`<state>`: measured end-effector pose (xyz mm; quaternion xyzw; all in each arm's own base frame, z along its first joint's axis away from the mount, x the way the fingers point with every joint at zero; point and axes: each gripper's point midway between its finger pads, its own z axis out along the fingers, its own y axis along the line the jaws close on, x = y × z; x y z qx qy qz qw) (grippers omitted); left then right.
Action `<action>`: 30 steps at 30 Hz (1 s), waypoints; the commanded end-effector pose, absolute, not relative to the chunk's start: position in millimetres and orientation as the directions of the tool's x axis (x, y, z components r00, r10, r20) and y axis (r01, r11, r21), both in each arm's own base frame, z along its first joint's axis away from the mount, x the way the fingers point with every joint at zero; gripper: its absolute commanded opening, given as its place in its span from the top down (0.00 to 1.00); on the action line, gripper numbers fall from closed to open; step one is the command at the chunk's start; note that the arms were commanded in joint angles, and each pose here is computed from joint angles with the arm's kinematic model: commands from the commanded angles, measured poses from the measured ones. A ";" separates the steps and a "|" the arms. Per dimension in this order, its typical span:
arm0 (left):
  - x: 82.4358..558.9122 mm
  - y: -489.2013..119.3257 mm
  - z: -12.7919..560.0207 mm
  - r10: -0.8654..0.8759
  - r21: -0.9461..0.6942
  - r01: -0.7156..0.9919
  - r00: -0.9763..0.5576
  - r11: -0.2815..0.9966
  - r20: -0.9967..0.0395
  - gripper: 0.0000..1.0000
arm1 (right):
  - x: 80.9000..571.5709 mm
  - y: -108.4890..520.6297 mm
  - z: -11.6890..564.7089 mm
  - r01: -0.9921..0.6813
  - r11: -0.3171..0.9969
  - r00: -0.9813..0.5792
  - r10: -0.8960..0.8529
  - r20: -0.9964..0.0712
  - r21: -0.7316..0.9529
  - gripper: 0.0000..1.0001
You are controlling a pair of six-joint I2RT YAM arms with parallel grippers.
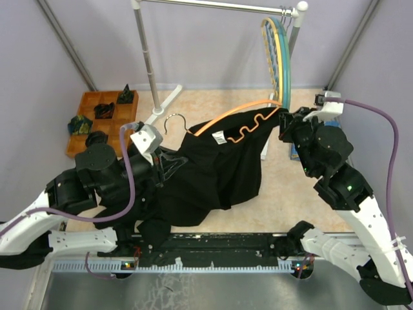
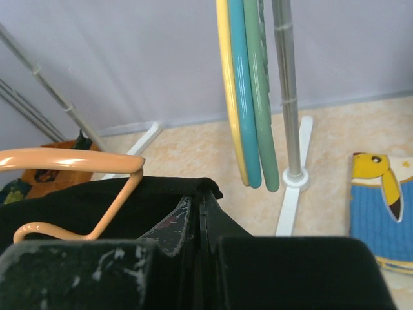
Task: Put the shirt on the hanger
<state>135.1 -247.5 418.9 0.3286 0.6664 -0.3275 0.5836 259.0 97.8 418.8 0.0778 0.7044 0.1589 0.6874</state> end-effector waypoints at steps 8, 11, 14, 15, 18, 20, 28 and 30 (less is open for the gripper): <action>132.6 -245.8 415.0 0.078 -0.047 0.827 -0.109 0.561 -0.991 1.00 | 243.7 46.5 487.4 -0.005 0.992 0.171 0.125 -0.977 0.126 1.00; 132.4 -249.8 412.3 0.089 -0.044 0.832 -0.111 0.553 -0.990 1.00 | 239.2 45.6 501.1 -0.022 0.991 0.203 0.131 -0.970 0.129 1.00; 132.0 -252.3 410.5 0.095 -0.044 0.836 -0.114 0.547 -0.989 1.00 | 233.9 50.4 513.9 -0.073 0.990 0.240 0.135 -0.961 0.121 1.00; 132.1 -253.1 409.8 0.098 -0.044 0.836 -0.115 0.547 -0.989 1.00 | 232.0 52.1 516.9 -0.090 0.989 0.250 0.135 -0.959 0.116 1.00; 132.5 -255.3 408.1 0.103 -0.043 0.837 -0.118 0.546 -0.988 1.00 | 227.9 62.6 521.9 -0.159 0.983 0.266 0.137 -0.954 0.096 1.00; 133.1 -256.5 408.8 0.098 -0.045 0.837 -0.118 0.545 -0.988 1.00 | 225.0 75.8 520.9 -0.233 0.969 0.259 0.139 -0.956 0.078 1.00; 137.5 -249.1 416.1 0.070 -0.047 0.815 -0.108 0.578 -0.992 1.00 | 210.3 125.1 458.2 -0.487 0.873 0.062 0.041 -0.997 0.006 0.71; 137.7 -244.2 418.1 0.075 -0.042 0.810 -0.106 0.586 -0.992 1.00 | 213.5 106.0 434.0 -0.387 0.921 -0.022 0.029 -0.999 0.035 0.44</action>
